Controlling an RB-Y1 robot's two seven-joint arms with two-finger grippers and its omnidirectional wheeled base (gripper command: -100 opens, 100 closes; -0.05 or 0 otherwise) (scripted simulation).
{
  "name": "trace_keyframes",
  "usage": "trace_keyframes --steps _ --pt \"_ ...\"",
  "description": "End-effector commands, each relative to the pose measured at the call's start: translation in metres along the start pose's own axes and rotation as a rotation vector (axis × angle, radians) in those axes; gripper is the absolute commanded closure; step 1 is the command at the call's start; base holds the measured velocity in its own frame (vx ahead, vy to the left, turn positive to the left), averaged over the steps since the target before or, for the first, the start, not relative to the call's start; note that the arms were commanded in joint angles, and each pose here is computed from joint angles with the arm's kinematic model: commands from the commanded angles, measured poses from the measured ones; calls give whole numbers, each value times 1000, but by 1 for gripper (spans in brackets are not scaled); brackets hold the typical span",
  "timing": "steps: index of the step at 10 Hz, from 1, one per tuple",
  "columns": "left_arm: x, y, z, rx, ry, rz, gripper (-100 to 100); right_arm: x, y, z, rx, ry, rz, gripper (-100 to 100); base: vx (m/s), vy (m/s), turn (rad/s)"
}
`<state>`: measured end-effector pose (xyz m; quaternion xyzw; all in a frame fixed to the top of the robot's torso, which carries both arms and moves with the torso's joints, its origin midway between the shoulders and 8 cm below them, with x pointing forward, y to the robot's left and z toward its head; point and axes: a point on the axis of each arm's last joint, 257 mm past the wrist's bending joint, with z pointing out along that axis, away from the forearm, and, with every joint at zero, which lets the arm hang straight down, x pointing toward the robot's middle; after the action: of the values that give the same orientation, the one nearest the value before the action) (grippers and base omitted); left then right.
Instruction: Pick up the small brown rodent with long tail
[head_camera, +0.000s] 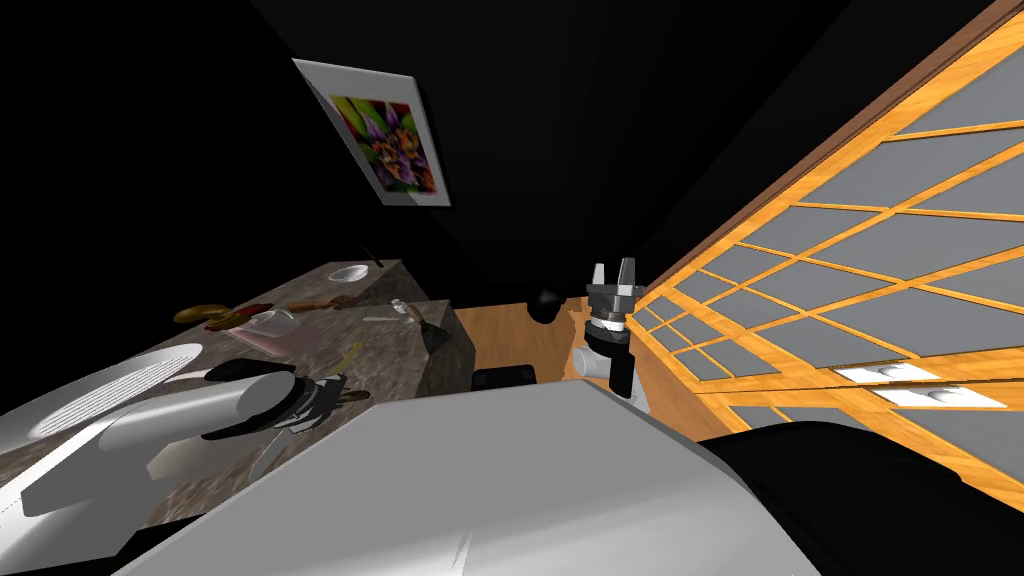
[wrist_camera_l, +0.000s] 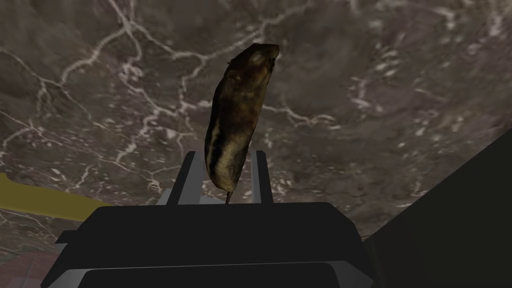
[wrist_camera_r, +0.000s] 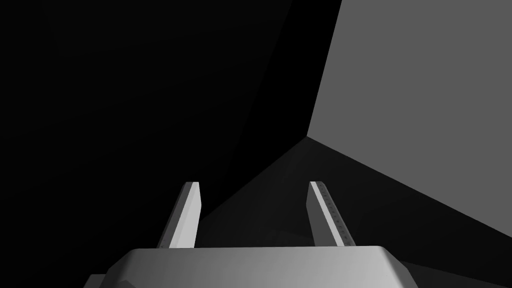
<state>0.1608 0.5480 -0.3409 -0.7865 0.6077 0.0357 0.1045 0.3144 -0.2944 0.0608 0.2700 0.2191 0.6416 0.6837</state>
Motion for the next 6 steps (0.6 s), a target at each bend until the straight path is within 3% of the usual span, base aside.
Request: trace_keyframes --steps 1,2,3,5,6 --pt "0 0 0 0 0 0 100 0 0 0 0 0 0 0 0 0 0" --pt "0 0 0 0 0 0 0 0 0 0 0 0 0 0 0 0 0" --pt "1 -1 -10 1 2 5 100 0 0 0 0 0 0 0 10 2 41" --pt "1 -2 -12 3 2 6 100 0 0 0 0 0 0 0 12 4 35" --pt "1 -2 -12 1 2 6 0 0 0 0 0 0 0 0 0 0 0"
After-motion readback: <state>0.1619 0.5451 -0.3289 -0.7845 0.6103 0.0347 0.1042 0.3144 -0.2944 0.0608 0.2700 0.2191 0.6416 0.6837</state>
